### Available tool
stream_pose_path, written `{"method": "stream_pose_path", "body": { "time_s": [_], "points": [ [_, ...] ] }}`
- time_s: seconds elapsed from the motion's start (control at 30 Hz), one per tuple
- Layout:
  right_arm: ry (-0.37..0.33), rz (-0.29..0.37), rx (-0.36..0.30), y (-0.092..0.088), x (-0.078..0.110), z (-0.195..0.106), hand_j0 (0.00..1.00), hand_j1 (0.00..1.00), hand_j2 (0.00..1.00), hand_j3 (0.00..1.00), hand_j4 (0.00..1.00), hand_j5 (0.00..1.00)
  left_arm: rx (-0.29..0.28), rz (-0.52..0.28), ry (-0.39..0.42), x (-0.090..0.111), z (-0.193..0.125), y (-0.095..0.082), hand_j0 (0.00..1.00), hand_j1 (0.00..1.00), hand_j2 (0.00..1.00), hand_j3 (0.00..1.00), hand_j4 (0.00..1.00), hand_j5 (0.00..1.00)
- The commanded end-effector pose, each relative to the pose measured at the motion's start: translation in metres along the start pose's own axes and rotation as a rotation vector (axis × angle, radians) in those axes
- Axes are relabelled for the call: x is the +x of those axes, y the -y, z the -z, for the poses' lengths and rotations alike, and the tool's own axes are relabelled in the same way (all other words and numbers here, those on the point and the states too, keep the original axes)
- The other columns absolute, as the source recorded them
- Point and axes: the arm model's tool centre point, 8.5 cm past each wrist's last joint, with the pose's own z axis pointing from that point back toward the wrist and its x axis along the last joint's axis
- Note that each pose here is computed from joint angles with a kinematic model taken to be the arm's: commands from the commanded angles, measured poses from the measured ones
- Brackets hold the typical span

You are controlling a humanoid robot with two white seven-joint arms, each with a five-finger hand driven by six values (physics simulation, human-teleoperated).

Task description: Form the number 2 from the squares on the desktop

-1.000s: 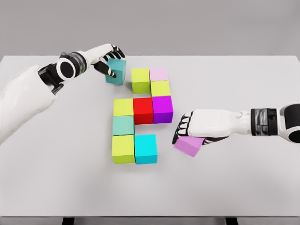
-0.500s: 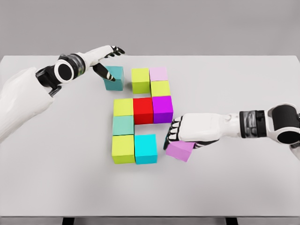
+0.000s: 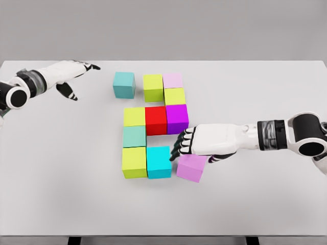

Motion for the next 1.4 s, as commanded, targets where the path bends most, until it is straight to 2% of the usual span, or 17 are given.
{"method": "stream_pose_path", "body": {
  "time_s": [0.0, 0.1, 0.17, 0.2, 0.27, 0.33, 0.43, 0.6, 0.67, 0.87, 1.07, 1.13, 1.37],
  "points": [
    [-0.002, 0.003, -0.007, 0.002, 0.000, -0.001, 1.00, 1.00, 1.00, 1.00, 1.00, 1.00, -0.016, 0.077, -0.019, -0.002, 0.003, 0.004, 1.00, 1.00, 1.00, 1.00, 1.00, 1.00],
    [-0.016, -0.006, -0.024, 0.008, -0.003, -0.005, 1.00, 1.00, 1.00, 1.00, 1.00, 1.00, -0.026, 0.113, 0.016, 0.005, 0.004, 0.004, 1.00, 1.00, 1.00, 1.00, 1.00, 1.00],
    [-0.039, -0.015, -0.048, 0.015, -0.007, -0.013, 1.00, 1.00, 1.00, 1.00, 1.00, 1.00, -0.026, 0.136, 0.102, 0.011, 0.001, 0.000, 1.00, 1.00, 1.00, 1.00, 1.00, 1.00],
    [-0.053, -0.016, -0.063, 0.019, -0.010, -0.018, 1.00, 1.00, 1.00, 1.00, 1.00, 1.00, -0.049, 0.142, 0.116, 0.012, 0.001, 0.000, 1.00, 1.00, 1.00, 1.00, 1.00, 1.00],
    [-0.085, 0.001, -0.109, 0.027, -0.017, -0.035, 1.00, 1.00, 1.00, 1.00, 1.00, 1.00, -0.203, 0.151, 0.107, 0.011, -0.003, -0.002, 1.00, 1.00, 1.00, 1.00, 1.00, 1.00],
    [-0.095, 0.004, -0.112, 0.028, -0.019, -0.040, 1.00, 1.00, 1.00, 1.00, 1.00, 1.00, -0.305, 0.140, 0.094, 0.010, -0.004, 0.001, 1.00, 1.00, 1.00, 1.00, 1.00, 1.00],
    [-0.122, 0.049, -0.109, 0.023, -0.027, -0.057, 1.00, 1.00, 1.00, 1.00, 1.00, 1.00, -0.281, 0.112, 0.098, 0.012, -0.002, -0.008, 1.00, 1.00, 1.00, 1.00, 1.00, 1.00],
    [-0.198, 0.061, -0.047, 0.014, -0.032, -0.093, 1.00, 1.00, 1.00, 1.00, 1.00, 1.00, -0.252, 0.004, -0.002, 0.001, 0.011, -0.017, 1.00, 1.00, 1.00, 1.00, 1.00, 1.00],
    [-0.206, 0.083, -0.020, 0.003, -0.030, -0.098, 1.00, 1.00, 1.00, 1.00, 1.00, 1.00, -0.259, -0.016, -0.010, 0.003, 0.022, -0.015, 1.00, 1.00, 1.00, 1.00, 1.00, 1.00],
    [-0.199, 0.112, 0.031, -0.016, -0.021, -0.101, 1.00, 1.00, 1.00, 1.00, 1.00, 1.00, -0.259, -0.011, 0.008, 0.012, 0.027, -0.015, 1.00, 1.00, 1.00, 1.00, 1.00, 1.00],
    [-0.166, 0.154, 0.092, -0.040, -0.013, -0.091, 1.00, 1.00, 1.00, 1.00, 1.00, 1.00, -0.260, -0.002, 0.023, 0.022, 0.033, -0.015, 1.00, 1.00, 1.00, 1.00, 1.00, 1.00],
    [-0.175, 0.149, 0.108, -0.041, -0.012, -0.097, 1.00, 1.00, 1.00, 1.00, 1.00, 1.00, -0.260, -0.002, 0.029, 0.025, 0.035, -0.015, 1.00, 1.00, 1.00, 1.00, 1.00, 1.00],
    [-0.139, 0.174, 0.151, -0.059, -0.005, -0.084, 1.00, 1.00, 1.00, 1.00, 1.00, 1.00, -0.262, 0.008, 0.056, 0.038, 0.041, -0.014, 1.00, 1.00, 1.00, 1.00, 1.00, 1.00]
  ]
}}
